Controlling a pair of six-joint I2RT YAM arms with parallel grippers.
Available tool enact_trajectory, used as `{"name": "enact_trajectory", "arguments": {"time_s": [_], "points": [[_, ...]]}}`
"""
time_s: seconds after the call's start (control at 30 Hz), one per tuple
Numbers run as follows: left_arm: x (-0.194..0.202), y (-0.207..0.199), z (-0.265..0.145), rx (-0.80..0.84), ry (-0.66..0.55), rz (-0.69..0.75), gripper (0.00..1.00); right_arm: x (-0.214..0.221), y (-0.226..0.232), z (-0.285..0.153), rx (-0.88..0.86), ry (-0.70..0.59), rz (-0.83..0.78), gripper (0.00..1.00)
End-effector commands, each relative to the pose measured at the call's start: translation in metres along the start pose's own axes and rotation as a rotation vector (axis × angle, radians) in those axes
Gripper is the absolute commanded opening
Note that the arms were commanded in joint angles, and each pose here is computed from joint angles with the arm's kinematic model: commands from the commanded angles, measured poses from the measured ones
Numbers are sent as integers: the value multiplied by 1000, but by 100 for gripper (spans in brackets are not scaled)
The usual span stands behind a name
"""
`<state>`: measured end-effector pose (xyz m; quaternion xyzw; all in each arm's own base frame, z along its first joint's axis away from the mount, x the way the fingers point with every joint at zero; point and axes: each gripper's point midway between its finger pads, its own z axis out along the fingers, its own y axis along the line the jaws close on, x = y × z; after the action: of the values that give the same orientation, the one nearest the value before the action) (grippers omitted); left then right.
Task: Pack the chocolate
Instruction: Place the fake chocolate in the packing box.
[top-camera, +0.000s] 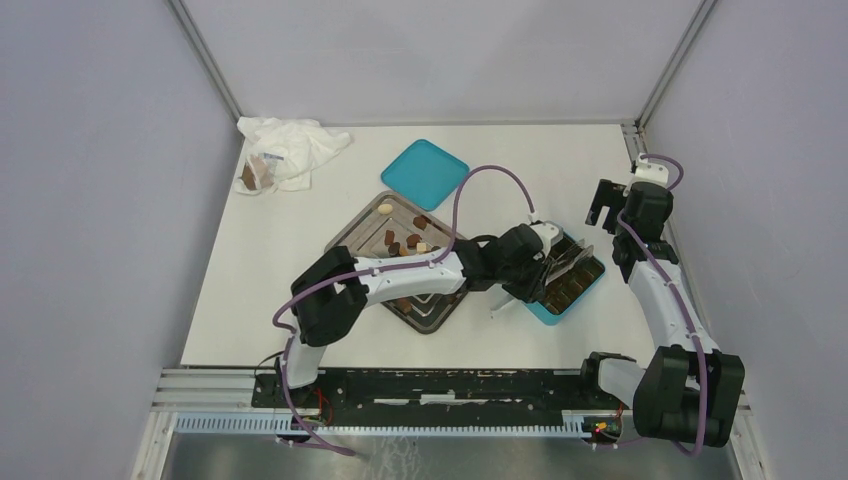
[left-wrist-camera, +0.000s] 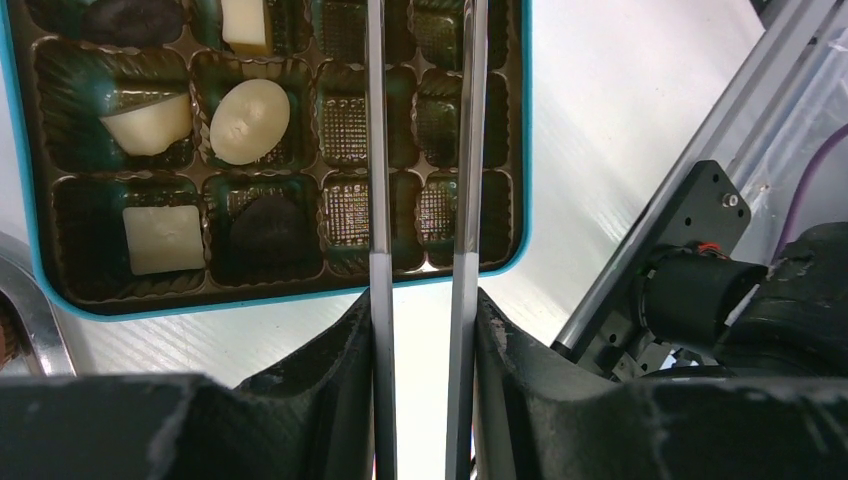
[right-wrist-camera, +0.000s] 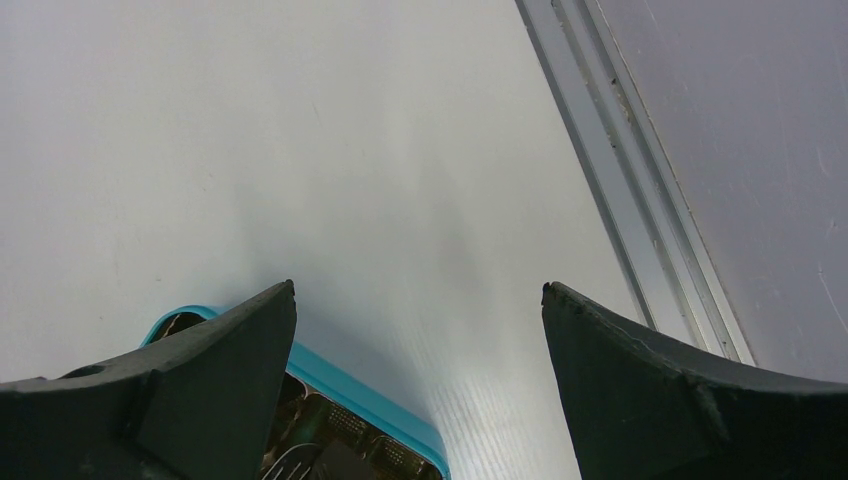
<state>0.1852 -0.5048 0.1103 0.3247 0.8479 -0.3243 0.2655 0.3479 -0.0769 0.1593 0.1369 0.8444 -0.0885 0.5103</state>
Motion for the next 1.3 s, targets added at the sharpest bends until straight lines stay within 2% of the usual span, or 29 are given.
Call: {"name": "enact_trajectory", "arguments": {"time_s": [0.0,0.27,0.87,1.27], "points": [[-22,-3,0,-15,-52,68,4,-16,0,-3,-2,-58,18,98],[-22,4,3,-49,-40,82,8,-15,2,-3,-15,-55,14,98],[-21,9,4,-87,-25,93,41,-13,7,-2,-44,-52,5,98],[-26,9,-2,-92,-38,93,47,-13,8,-3,-52,-54,1,98]]}}
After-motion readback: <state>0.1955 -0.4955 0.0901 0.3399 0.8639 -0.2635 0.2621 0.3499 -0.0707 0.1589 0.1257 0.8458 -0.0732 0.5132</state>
